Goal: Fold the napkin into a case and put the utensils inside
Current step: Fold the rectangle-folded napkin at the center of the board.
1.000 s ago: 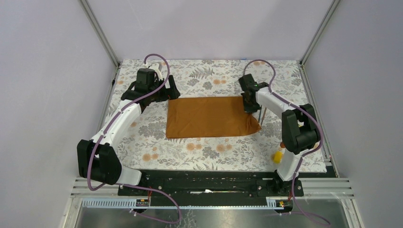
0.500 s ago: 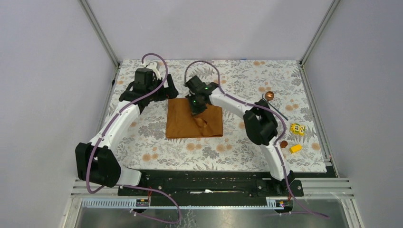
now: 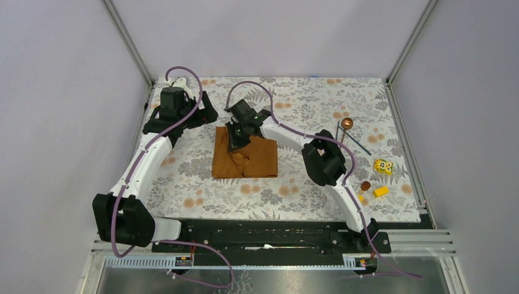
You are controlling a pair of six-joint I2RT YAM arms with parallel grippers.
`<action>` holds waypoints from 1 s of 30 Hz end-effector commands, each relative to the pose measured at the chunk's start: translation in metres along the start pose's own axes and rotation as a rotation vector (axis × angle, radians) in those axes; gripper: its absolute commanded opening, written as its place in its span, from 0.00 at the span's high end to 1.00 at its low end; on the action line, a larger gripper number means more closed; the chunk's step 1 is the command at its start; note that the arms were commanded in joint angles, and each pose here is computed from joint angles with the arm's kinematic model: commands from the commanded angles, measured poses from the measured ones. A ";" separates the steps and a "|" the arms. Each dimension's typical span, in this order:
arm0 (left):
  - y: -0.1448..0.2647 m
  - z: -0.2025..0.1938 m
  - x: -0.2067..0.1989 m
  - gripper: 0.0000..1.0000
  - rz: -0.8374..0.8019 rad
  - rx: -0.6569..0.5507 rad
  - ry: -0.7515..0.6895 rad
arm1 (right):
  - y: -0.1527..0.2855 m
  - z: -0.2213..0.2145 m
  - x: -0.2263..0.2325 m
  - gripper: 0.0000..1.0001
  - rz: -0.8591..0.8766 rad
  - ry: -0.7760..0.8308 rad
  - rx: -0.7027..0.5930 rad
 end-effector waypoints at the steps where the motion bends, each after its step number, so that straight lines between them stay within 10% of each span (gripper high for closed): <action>1: 0.010 0.019 0.002 0.01 0.005 -0.088 0.017 | -0.001 0.025 0.027 1.00 0.109 -0.025 -0.057; 30: 0.010 0.020 0.007 0.01 0.014 -0.091 0.030 | -0.012 0.040 0.044 1.00 0.184 -0.057 -0.081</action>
Point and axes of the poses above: each gripper's point midway between its finger pads, its own y axis back along the fingers, its own x axis along the line the jaws close on, z = x × y, the point moved 1 cm from there along y, back along the fingers
